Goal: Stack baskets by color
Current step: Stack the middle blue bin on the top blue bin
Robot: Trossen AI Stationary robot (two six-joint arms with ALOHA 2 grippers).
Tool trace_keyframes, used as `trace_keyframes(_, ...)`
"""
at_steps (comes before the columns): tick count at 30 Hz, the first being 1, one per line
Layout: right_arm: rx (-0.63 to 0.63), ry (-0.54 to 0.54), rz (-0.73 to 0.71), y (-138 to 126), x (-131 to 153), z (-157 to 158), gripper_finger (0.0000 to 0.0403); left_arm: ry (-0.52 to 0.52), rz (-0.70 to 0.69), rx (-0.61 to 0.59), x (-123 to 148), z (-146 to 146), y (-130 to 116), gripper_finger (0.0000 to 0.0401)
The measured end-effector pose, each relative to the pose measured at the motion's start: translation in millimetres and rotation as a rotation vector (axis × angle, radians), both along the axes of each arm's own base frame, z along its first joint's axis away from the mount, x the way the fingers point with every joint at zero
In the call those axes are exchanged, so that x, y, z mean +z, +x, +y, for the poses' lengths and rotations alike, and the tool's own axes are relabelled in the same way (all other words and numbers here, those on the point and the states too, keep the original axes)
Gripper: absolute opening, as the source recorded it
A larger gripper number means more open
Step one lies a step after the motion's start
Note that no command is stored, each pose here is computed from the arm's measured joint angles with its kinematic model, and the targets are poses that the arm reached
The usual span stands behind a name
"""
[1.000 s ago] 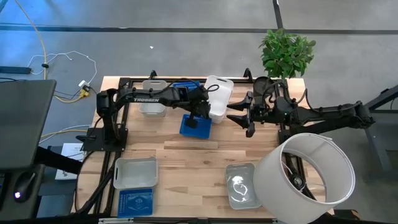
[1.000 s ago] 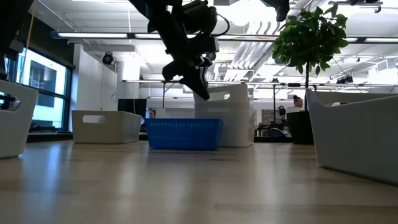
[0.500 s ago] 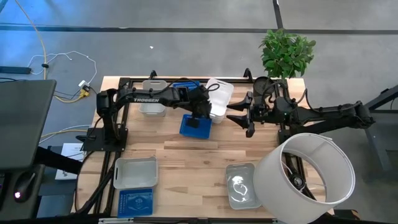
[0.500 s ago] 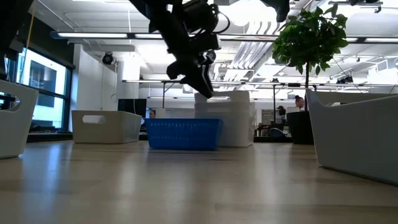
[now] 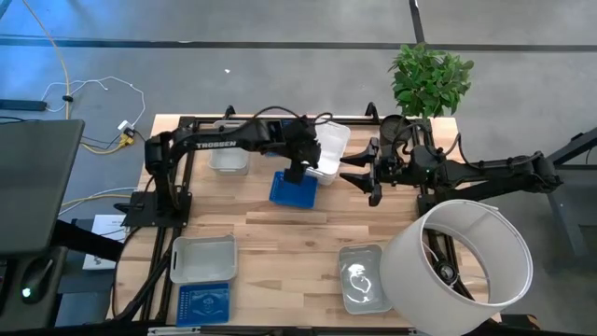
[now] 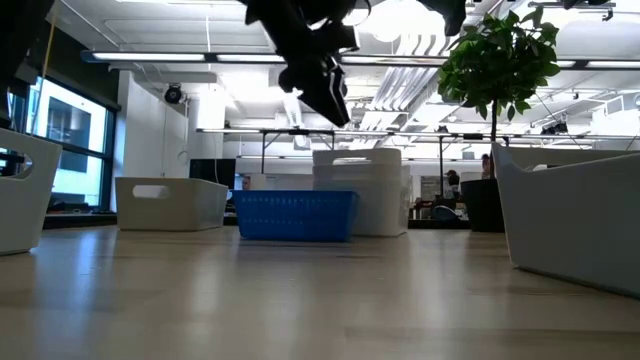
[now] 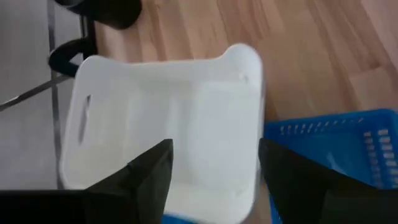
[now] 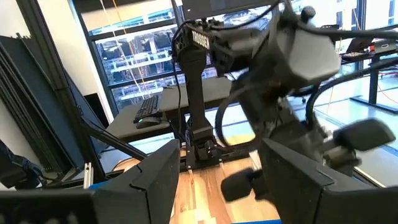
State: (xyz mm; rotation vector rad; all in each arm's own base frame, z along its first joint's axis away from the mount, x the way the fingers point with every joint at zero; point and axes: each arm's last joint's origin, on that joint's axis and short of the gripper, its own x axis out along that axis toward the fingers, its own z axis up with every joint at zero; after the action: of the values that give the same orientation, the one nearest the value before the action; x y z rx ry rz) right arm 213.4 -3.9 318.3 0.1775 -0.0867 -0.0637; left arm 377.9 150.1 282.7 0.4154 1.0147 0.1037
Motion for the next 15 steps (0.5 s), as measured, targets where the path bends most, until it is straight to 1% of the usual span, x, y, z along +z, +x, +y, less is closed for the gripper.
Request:
trace_keyframes(3, 0.0, 0.0, 0.0, 0.0, 0.0, -0.1, 0.0209, 0.009, 0.038, 0.037, 14.4, 4.1, -5.7, 0.0226)
trace_keyframes(6, -0.001, -0.005, 0.0, 0.0, 0.1, -0.1, 0.0209, -0.045, -0.002, 0.129, 29.2, 7.9, -16.6, 0.022)
trace_keyframes(8, -0.002, -0.024, 0.0, 0.0, 0.1, -0.1, 0.0209, -0.136, -0.065, 0.178, 41.1, 10.0, -26.4, 0.0212)
trace_keyframes(12, -0.005, -0.053, -0.007, -0.1, 1.1, -0.1, 0.0209, -0.352, -0.262, 0.233, 71.4, 9.8, -50.1, 0.0193)
trace_keyframes(14, -0.014, -0.066, -0.013, -0.2, 1.8, -0.3, 0.0209, -0.428, -0.345, 0.227, 80.3, 5.2, -62.4, 0.0182)
trace_keyframes(15, -0.02, -0.07, -0.015, -0.2, 1.9, -0.5, 0.0209, -0.447, -0.387, 0.222, 84.6, 1.2, -68.9, 0.0177)
